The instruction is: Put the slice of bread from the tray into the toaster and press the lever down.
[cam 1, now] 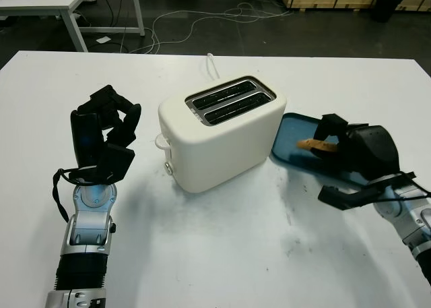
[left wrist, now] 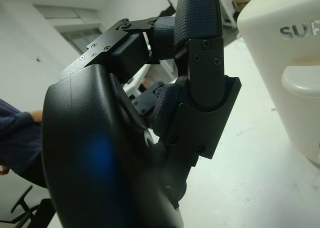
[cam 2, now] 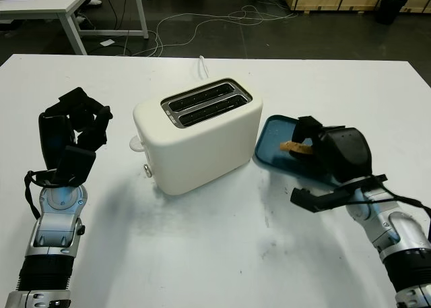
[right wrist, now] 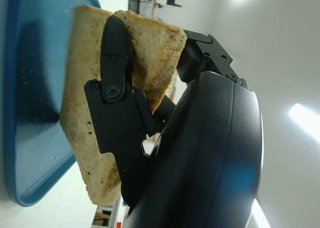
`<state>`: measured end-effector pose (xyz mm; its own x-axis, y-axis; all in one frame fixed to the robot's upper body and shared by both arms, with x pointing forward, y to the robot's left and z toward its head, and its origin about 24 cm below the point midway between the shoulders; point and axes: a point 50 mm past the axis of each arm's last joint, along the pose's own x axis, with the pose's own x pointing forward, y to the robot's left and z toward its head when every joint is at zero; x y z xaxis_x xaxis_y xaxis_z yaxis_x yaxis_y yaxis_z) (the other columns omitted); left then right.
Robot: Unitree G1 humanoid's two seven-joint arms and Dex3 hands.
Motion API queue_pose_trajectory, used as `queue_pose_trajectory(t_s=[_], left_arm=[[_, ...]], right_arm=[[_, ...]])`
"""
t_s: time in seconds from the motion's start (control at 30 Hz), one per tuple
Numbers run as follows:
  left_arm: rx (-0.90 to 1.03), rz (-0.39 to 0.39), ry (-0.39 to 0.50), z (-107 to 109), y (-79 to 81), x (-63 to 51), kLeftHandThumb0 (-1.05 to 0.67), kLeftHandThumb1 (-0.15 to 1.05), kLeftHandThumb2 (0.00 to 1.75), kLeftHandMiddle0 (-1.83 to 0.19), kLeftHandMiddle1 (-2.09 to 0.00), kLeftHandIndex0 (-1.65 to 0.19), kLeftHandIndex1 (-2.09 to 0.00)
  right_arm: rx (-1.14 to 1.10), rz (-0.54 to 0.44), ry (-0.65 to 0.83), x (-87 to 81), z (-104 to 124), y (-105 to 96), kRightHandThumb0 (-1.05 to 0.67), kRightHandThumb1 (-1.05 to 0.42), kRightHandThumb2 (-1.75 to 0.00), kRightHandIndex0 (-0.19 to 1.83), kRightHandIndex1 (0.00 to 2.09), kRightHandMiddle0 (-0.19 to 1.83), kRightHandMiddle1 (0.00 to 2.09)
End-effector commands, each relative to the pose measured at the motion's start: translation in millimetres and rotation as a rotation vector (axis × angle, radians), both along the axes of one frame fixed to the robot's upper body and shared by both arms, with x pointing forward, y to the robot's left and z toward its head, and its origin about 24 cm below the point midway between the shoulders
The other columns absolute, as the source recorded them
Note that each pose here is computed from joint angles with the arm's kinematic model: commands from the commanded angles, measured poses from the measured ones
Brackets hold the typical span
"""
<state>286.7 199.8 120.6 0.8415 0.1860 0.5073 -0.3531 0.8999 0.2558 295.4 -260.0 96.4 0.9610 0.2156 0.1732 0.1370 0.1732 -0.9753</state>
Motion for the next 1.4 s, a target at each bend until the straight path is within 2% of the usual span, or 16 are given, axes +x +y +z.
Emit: queue_pose_trajectory(t_s=[0.0,0.07,0.2,0.33,0.43,0.57,0.7,0.9,1.07,1.2,1.37], left_arm=[[0.005,-0.002,-0.028,4,-1.5,0.7,-0.80,0.86,0.50,-1.22,-1.62,-0.97,-1.46],[0.005,-0.003,-0.030,4,-1.5,0.9,-0.80,0.86,0.50,-1.22,-1.62,-0.97,-1.46],[-0.009,-0.008,-0.028,5,-1.5,0.9,-0.79,0.86,0.49,-1.22,-1.62,-0.97,-1.45],[-0.004,-0.007,-0.025,5,-1.2,0.8,-0.79,0.85,0.50,-1.21,-1.62,-0.97,-1.45],[0.003,-0.006,-0.026,5,-1.5,0.7,-0.79,0.85,0.50,-1.21,-1.63,-0.97,-1.46],[-0.001,-0.007,-0.025,5,-1.8,0.5,-0.79,0.85,0.50,-1.20,-1.63,-0.97,-1.46],[-0.002,-0.003,-0.022,4,-1.8,0.3,-0.79,0.85,0.50,-1.21,-1.63,-0.97,-1.45],[0.001,0.001,-0.020,4,-1.0,-0.8,-0.79,0.84,0.52,-1.22,-1.64,-0.98,-1.45],[0.005,0.005,-0.020,3,-0.6,-1.1,-0.79,0.83,0.52,-1.21,-1.64,-0.97,-1.45],[0.000,0.006,-0.012,3,-0.9,-1.2,-0.80,0.83,0.52,-1.21,-1.64,-0.98,-1.44],[0.001,0.009,-0.008,2,-1.0,-1.7,-0.81,0.84,0.51,-1.21,-1.63,-0.98,-1.44]], right_arm=[[0.008,0.018,0.010,2.8,10,-1,-0.52,-0.92,-0.54,0.93,1.75,0.48,1.75],[0.025,0.021,0.041,3.4,9,1,-0.52,-0.92,-0.52,0.94,1.75,0.49,1.75],[0.027,0.041,0.007,3.5,13,1,-0.45,-0.92,-0.55,0.97,1.75,0.49,1.75],[0.032,0.034,-0.064,8.6,29,-5,-0.42,-0.92,-0.52,0.94,1.75,0.47,1.75],[0.033,0.028,-0.145,16.3,50,-12,-0.42,-0.92,-0.44,0.87,1.75,0.44,1.75],[0.108,0.048,-0.208,31.9,101,-20,-0.41,-0.92,-0.44,0.75,1.75,0.42,1.75],[0.182,0.151,-0.239,44.0,149,-20,-0.43,-0.92,-0.43,0.71,1.75,0.48,1.64],[0.275,0.287,-0.245,62.5,213,2,-0.49,-0.92,-0.34,0.76,1.75,0.53,1.74],[0.368,0.413,-0.220,72.8,252,28,-0.60,-0.92,-0.28,0.91,1.75,0.72,1.75],[0.384,0.463,-0.186,81.4,267,55,-0.64,-0.92,-0.28,1.02,1.75,0.84,1.75],[0.477,0.585,-0.023,93.0,263,91,-0.51,-0.92,-0.29,1.12,1.75,0.95,1.75]])
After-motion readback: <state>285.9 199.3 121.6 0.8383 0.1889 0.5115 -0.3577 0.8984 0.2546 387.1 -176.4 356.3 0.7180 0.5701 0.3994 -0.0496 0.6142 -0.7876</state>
